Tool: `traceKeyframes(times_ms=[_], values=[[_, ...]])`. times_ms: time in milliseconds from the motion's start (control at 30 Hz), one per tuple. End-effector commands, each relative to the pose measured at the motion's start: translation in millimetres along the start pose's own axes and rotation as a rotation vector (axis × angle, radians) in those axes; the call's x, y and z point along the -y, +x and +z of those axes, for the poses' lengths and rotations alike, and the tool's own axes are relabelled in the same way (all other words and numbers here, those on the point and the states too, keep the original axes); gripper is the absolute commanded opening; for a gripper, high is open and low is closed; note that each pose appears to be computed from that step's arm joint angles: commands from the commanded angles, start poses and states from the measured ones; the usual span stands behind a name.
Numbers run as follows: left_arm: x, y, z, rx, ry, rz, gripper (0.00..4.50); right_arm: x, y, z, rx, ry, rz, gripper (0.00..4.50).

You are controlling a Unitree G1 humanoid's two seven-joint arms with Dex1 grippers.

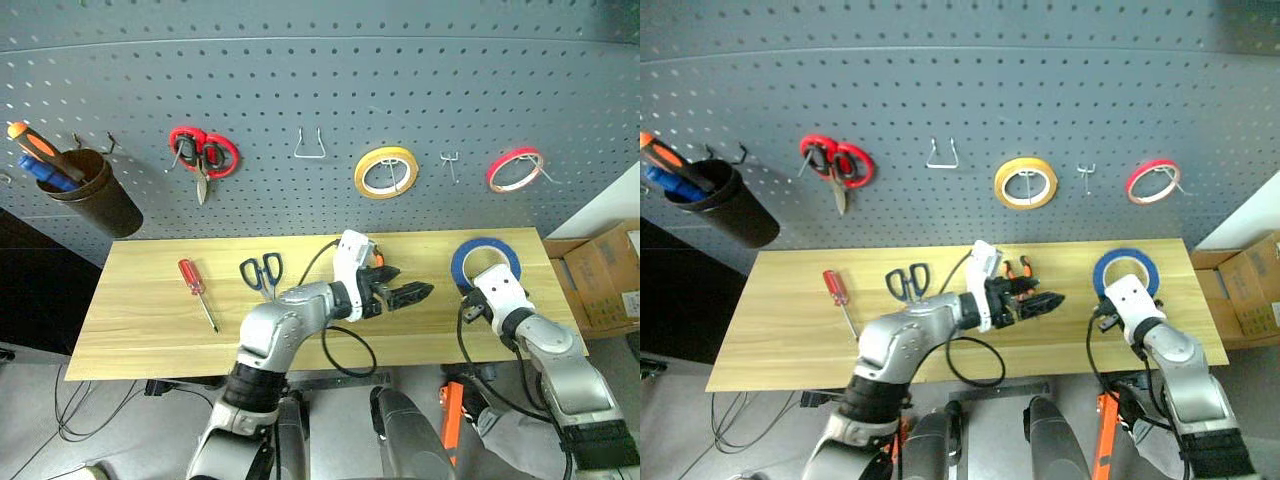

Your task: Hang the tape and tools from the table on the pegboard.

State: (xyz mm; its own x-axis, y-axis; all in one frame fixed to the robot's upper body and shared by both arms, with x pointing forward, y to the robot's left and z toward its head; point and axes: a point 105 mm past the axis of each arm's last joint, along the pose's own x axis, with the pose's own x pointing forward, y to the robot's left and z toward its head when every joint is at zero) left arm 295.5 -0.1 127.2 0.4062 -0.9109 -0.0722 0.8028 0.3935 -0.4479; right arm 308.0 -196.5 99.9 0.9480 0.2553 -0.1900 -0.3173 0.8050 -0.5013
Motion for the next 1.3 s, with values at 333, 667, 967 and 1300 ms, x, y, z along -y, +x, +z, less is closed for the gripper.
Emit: traceKeyframes(times_ms=[333,667,967,1300], values=[[0.6,-37.1,37.2,0.123,0.055,0.025,4.5,-15.4,-2.4,64.5,0.33,-0.204,-0.213,0.55],[-2.2,-27.4,47.1,0.17,0.079,0.04,4.5,3.0,34.6,79.6,0.421,-0.23,-0.164,0.55],[-3.6,-26.0,50.5,0.172,0.094,0.054,4.5,-13.9,53.0,85.0,0.472,-0.137,0.025,0.55],[-10.5,-25.0,54.9,0.179,0.11,0.089,4.5,-13.7,74.4,56.5,0.3,0.065,0.113,0.55]])
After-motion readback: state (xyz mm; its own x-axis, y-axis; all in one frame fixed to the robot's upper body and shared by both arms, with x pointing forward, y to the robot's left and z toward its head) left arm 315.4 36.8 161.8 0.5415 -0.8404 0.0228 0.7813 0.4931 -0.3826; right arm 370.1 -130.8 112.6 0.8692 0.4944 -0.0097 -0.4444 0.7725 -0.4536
